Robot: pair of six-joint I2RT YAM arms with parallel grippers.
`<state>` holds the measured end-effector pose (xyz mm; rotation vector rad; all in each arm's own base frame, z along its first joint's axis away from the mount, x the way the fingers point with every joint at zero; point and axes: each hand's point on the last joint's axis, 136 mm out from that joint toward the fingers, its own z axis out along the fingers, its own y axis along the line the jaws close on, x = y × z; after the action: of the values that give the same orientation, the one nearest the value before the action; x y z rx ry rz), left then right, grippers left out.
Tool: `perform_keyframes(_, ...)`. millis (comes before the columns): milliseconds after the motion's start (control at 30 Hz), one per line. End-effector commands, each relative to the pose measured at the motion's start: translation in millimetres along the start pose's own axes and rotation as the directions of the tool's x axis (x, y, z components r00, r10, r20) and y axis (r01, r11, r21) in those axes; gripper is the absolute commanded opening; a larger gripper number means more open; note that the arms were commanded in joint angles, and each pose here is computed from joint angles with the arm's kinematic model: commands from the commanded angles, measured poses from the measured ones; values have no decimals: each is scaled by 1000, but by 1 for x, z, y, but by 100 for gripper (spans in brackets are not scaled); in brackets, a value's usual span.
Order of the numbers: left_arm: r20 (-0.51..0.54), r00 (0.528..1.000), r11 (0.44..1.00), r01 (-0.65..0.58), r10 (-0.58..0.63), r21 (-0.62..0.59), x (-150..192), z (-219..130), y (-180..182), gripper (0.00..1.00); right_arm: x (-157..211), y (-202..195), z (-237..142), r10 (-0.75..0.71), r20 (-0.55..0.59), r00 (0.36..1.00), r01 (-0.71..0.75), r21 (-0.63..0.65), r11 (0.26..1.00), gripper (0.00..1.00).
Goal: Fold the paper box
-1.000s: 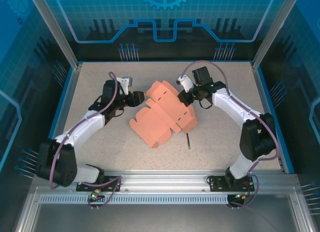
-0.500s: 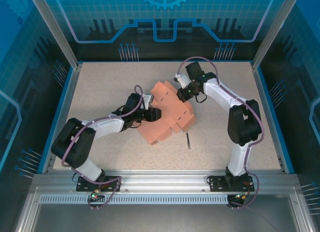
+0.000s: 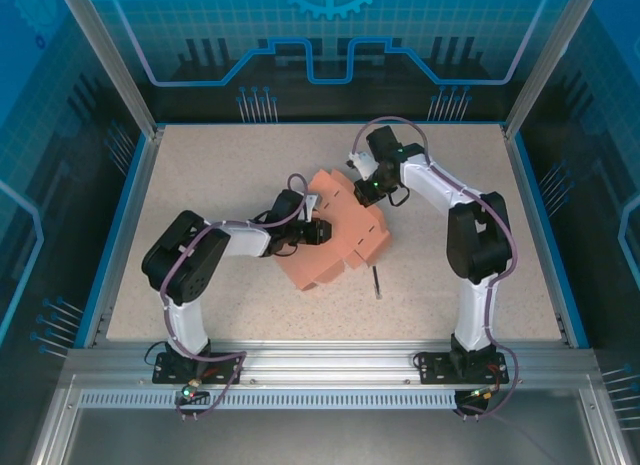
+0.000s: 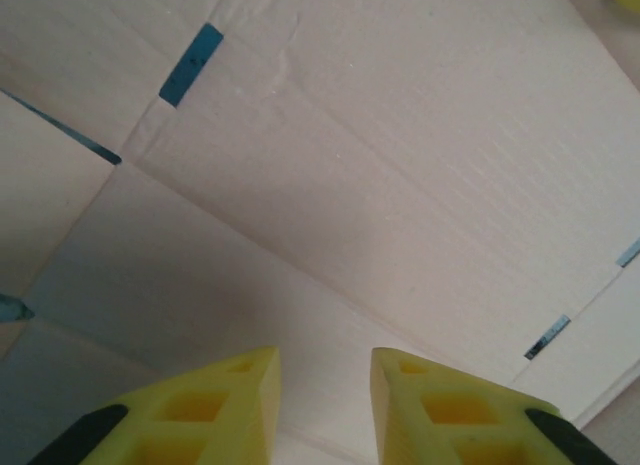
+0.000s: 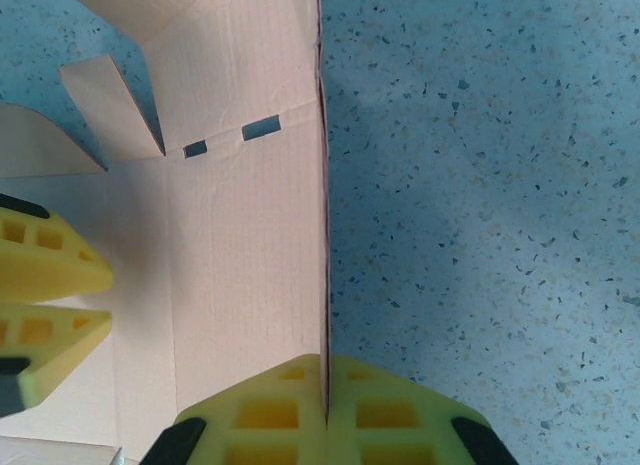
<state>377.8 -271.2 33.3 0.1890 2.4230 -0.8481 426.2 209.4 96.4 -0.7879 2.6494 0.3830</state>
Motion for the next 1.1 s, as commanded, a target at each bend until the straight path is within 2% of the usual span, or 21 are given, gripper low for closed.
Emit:
perform_keyframes(0,-2,1000,1000,19,-19,-11,2,10,4,24,-3,-6,1,24,-10,1000,-23,8,1000,0)
perform_keyframes(267,-24,997,997,67,-68,-27,22,21,19,17,-8,2,0,33,6,999,-33,-18,999,0)
perform_keyframes(567,-14,997,997,74,-75,-31,27,22,23,15,-8,43,-11,6,37,999,-4,-63,998,0)
perform_keyframes(833,5,997,996,82,-82,-22,26,23,23,14,-1,76,-14,-31,45,998,32,-33,999,0)
perform_keyframes(1067,25,996,996,84,-84,-9,23,21,20,14,0,88,-12,-45,61,997,45,1,999,0)
